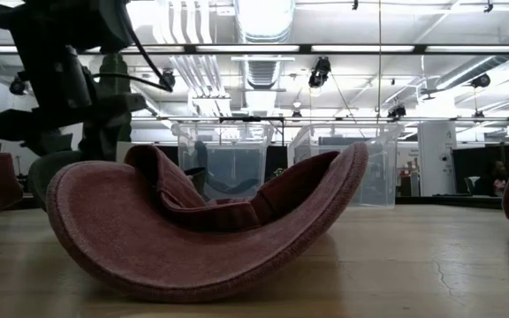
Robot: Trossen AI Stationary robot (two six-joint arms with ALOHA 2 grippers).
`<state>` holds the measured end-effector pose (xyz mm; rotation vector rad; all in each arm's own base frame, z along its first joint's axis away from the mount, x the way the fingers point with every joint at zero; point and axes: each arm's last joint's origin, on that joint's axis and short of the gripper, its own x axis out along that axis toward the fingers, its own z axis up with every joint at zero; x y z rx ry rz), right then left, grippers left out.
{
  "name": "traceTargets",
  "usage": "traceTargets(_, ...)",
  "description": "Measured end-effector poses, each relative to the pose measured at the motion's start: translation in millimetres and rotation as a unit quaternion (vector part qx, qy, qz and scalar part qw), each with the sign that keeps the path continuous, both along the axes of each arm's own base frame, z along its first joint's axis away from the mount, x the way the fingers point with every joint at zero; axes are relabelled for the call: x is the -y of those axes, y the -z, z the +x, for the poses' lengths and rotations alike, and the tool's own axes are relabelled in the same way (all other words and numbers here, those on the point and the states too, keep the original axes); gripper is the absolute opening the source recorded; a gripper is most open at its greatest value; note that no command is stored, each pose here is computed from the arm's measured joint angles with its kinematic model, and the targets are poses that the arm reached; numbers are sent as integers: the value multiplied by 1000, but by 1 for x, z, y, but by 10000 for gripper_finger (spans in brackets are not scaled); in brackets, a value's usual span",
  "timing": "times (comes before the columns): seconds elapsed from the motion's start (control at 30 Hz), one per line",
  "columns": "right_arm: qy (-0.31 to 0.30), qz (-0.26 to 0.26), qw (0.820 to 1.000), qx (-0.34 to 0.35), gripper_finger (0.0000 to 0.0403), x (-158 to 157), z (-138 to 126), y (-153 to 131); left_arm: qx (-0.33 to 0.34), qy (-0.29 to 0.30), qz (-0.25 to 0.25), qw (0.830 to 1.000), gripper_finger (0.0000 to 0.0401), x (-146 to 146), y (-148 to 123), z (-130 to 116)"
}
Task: Pick & Place hat
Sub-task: Put the black cap into the left transparent bin
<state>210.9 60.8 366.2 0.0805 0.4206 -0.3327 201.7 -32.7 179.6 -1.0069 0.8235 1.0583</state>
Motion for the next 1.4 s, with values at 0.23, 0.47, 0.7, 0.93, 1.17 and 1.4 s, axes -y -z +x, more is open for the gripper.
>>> traceTargets(0.23, 0, 0, 1000, 0, 123, 0, 0, 0, 5, -5, -9, 1000, 245, 0, 9, -1)
traceTargets(0.47, -1, -1, 1000, -1, 123, 0, 0, 0, 7, -33, -28, 999, 186, 0, 16, -5)
traceTargets(0.7, -1, -1, 1000, -1, 123, 0, 0, 0, 14, -49, -26, 998, 65, -1, 16, -5)
traceTargets(0.93, 0, -1, 1000, 0, 123, 0, 0, 0, 22, -65, -22, 997, 12, -1, 16, -5)
traceTargets(1.17, 0, 0, 1000, 0, 123, 0, 0, 0, 35, -65, -23, 997, 7, -2, 11, -6)
traceTargets(1.4, 0, -1, 1000, 0, 123, 0, 0, 0, 66, -67, -23, 995, 7, -3, 0, -11)
